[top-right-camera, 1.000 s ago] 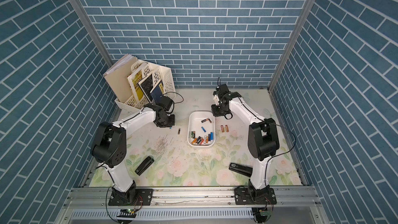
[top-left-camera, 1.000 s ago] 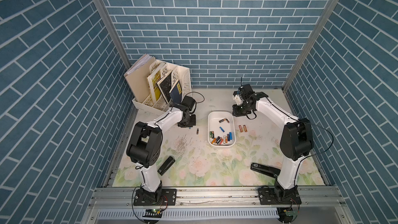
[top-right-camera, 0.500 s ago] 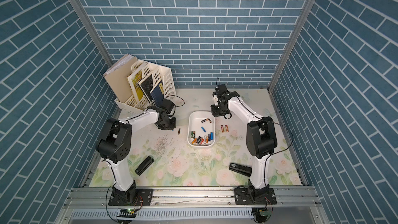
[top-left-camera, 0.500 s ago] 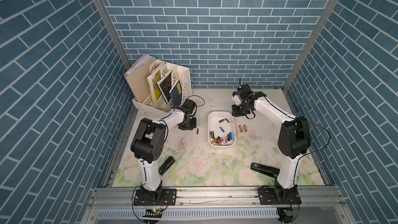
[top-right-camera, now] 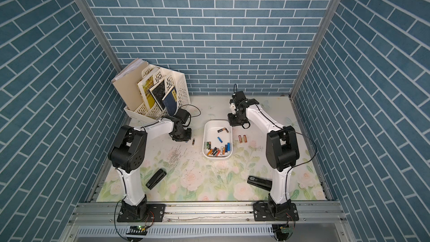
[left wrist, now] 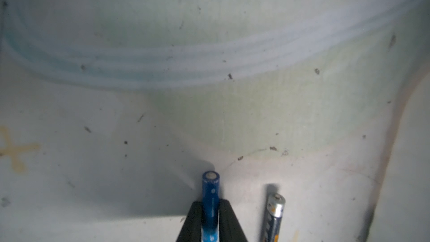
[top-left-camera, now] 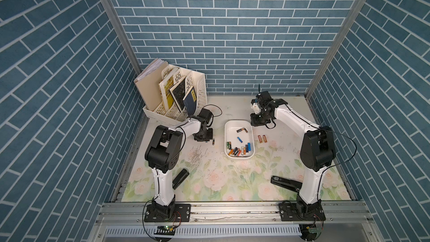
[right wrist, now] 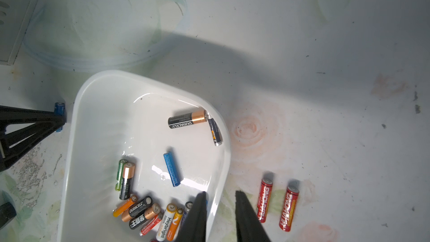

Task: Take the batteries out of the storage box
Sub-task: Place the battery at the center of the board.

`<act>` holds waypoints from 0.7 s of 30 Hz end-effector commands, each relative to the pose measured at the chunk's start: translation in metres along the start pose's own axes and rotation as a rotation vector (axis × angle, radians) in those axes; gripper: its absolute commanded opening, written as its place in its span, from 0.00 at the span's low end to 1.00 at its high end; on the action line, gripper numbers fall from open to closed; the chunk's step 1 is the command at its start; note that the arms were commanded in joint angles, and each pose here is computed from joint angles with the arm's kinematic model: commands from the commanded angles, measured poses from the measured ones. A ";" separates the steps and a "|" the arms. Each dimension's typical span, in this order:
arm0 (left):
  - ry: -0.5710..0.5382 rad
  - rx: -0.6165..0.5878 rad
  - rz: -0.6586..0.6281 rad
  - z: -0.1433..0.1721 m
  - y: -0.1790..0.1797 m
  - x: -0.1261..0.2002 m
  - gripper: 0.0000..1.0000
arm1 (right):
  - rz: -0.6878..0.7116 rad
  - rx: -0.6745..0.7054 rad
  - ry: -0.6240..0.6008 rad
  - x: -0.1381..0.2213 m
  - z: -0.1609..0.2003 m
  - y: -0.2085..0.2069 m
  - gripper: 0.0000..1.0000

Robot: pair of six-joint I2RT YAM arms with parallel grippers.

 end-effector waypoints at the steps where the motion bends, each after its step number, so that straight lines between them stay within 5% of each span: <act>1: 0.018 -0.010 -0.002 0.000 0.001 -0.006 0.19 | 0.016 -0.016 0.013 0.000 -0.001 0.000 0.26; 21: 0.052 0.000 0.019 0.026 -0.010 -0.007 0.15 | 0.009 -0.012 0.003 0.003 -0.003 0.002 0.26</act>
Point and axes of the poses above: each gripper's point midway between its finger pads, its own x axis back along the fingers, its own y axis along the line the jaws close on, z = x × y, the point moved 2 cm from there along x, back along the fingers, and after that the axes turned 4 degrees about -x, right-handed, at the moved point
